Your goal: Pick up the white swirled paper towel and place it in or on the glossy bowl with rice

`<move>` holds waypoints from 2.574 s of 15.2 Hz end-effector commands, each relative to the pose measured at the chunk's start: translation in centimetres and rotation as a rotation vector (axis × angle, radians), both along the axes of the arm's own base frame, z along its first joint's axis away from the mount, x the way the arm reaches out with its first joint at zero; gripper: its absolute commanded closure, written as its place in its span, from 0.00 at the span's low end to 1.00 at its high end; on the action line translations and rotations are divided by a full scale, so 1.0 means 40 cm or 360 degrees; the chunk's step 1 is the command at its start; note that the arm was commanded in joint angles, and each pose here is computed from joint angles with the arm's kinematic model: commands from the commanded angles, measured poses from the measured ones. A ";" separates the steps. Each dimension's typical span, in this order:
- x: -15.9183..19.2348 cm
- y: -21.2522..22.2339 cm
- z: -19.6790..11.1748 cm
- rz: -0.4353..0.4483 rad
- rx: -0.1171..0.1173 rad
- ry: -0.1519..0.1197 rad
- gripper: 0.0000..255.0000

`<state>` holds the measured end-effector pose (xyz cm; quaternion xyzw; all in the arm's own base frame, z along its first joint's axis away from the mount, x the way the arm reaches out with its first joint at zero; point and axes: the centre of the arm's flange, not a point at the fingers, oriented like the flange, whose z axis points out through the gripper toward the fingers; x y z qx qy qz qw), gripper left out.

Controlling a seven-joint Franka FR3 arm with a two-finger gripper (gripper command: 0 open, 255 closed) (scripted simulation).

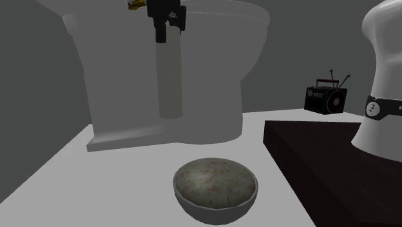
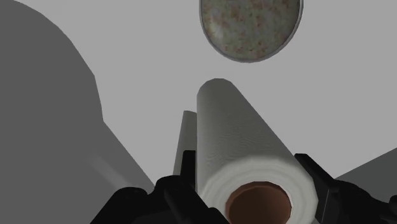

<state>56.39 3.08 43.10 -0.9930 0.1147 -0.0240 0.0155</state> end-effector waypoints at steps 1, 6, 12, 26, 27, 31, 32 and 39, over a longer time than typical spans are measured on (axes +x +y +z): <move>-0.053 0.034 0.029 -0.0001 -0.0001 0.0000 1.00; -0.166 0.135 0.096 -0.0001 -0.0001 0.0000 1.00; -0.279 0.236 0.150 -0.0001 -0.0001 0.0000 1.00; -0.279 0.236 -0.035 -0.0001 -0.0001 0.0000 1.00; -0.279 0.236 -0.048 -0.0001 -0.0001 0.0000 1.00; -0.279 0.236 -0.101 -0.0001 -0.0001 0.0000 1.00; -0.279 0.236 -0.114 -0.0001 -0.0001 0.0000 1.00; -0.279 0.236 -0.206 -0.0001 -0.0001 0.0000 1.00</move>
